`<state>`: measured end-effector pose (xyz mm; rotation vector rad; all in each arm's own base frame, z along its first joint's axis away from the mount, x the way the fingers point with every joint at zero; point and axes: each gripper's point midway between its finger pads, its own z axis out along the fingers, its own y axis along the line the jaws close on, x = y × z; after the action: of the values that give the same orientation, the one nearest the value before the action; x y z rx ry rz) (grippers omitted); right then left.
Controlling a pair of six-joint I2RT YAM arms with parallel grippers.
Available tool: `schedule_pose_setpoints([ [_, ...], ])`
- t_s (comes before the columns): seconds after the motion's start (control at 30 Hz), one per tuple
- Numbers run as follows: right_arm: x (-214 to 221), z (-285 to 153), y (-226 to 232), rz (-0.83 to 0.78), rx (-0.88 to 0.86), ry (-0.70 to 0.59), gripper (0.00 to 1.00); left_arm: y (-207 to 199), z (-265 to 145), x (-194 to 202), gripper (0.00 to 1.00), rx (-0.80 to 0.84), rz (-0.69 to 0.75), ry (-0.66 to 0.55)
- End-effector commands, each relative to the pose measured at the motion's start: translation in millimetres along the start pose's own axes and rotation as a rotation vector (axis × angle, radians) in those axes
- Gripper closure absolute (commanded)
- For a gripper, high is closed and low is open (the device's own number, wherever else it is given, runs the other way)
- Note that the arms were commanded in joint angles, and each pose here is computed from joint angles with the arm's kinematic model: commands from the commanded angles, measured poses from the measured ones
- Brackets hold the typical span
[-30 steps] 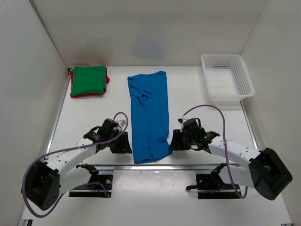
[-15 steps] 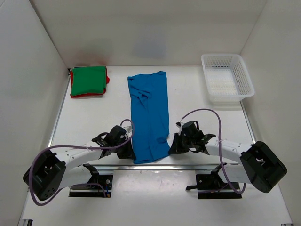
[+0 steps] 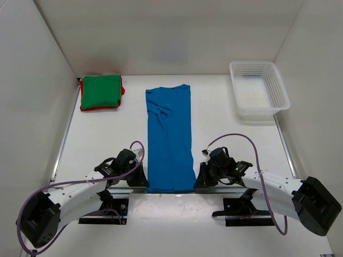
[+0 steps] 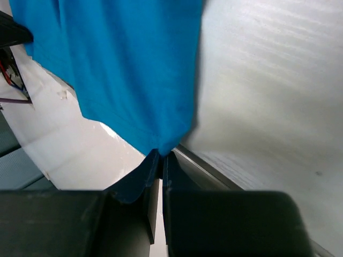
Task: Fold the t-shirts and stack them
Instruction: Grab the bottom of the folded rectangular tshirt with both arms, then fold the folded rectangular tshirt in 1/3 of the way
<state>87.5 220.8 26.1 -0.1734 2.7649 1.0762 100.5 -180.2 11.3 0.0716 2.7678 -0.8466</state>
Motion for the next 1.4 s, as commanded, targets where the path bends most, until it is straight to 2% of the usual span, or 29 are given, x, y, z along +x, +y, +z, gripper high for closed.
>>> schedule_pose_setpoints([
  [0.0,11.1,-2.9,5.0,0.020,-0.017,0.048,1.00,19.9,-1.6,22.2,1.00,-0.056,-0.017,0.065],
  [0.17,-9.5,-9.6,24.1,-0.030,-0.046,0.054,1.00,-8.0,-19.6,-10.1,1.00,0.010,-0.003,0.008],
  [0.3,-48.9,-20.8,42.0,-0.061,-0.070,0.010,1.00,-33.4,-45.6,-61.4,1.00,0.069,0.019,-0.081],
  [0.33,-66.0,-25.2,46.7,-0.054,-0.084,-0.019,1.00,-38.1,-50.7,-75.0,1.00,0.086,0.012,-0.094],
  [0.37,-98.8,-30.6,47.1,-0.063,-0.102,-0.058,1.00,-36.0,-54.4,-106.4,1.00,0.070,0.016,-0.127],
  [0.4,-103.6,-32.5,43.7,-0.050,-0.097,-0.072,1.00,-36.1,-54.5,-107.1,1.00,0.071,0.017,-0.129],
  [0.47,-136.5,-36.7,48.2,-0.062,-0.111,-0.103,0.99,-29.5,-50.5,-134.3,1.00,0.054,-0.012,-0.135],
  [0.5,-143.8,-34.5,41.4,-0.056,-0.099,-0.092,1.00,-36.1,-53.6,-150.2,1.00,0.071,0.001,-0.159],
  [0.57,-181.4,-41.1,48.9,-0.089,-0.099,-0.136,1.00,-30.3,-49.1,-186.6,1.00,0.066,-0.043,-0.185],
  [0.67,-229.1,-41.2,35.7,-0.093,-0.062,-0.158,0.99,-17.7,-39.2,-235.4,1.00,0.024,-0.084,-0.238],
  [0.7,-254.8,-39.0,29.2,-0.098,-0.046,-0.180,0.99,-14.8,-39.7,-250.3,0.90,0.028,-0.088,-0.265],
  [0.73,-266.2,-39.8,24.2,-0.104,-0.039,-0.191,0.94,-14.1,-34.4,-267.4,0.81,0.031,-0.096,-0.280],
  [0.8,-293.6,-31.5,13.6,-0.106,-0.021,-0.193,0.89,-2.9,-32.0,-297.4,0.83,0.036,-0.125,-0.319],
  [0.83,-316.3,-41.7,19.4,-0.144,-0.018,-0.253,0.81,-4.3,-29.2,-313.2,0.81,0.057,-0.144,-0.339],
  [0.87,-330.6,-41.9,18.7,-0.147,-0.002,-0.279,0.69,-7.5,-29.8,-328.9,0.54,0.101,-0.148,-0.369],
  [0.9,-335.7,-40.3,19.3,-0.152,0.006,-0.286,0.66,-10.7,-31.8,-332.8,0.43,0.148,-0.153,-0.365],
  [0.97,-340.3,-41.7,16.2,-0.153,0.036,-0.302,0.63,-12.9,-30.8,-339.4,0.41,0.203,-0.173,-0.367],
  [1.07,-323.2,-35.9,6.0,-0.127,0.063,-0.295,0.61,-11.9,-34.3,-330.2,0.39,0.220,-0.173,-0.370],
  [1.13,-303.1,-35.5,7.2,-0.115,0.054,-0.288,0.61,-5.3,-37.1,-313.4,0.44,0.194,-0.170,-0.369],
  [1.2,-271.5,-27.3,-3.0,-0.071,0.060,-0.266,0.61,0.7,-34.0,-279.7,0.45,0.152,-0.159,-0.344],
  [1.33,-214.5,-17.4,-13.8,-0.003,0.072,-0.246,0.62,19.4,-27.8,-213.0,0.40,-0.027,-0.158,-0.314],
  [1.37,-214.9,-17.0,-8.3,0.012,0.059,-0.277,0.62,21.0,-26.0,-206.0,0.39,-0.044,-0.174,-0.323],
])
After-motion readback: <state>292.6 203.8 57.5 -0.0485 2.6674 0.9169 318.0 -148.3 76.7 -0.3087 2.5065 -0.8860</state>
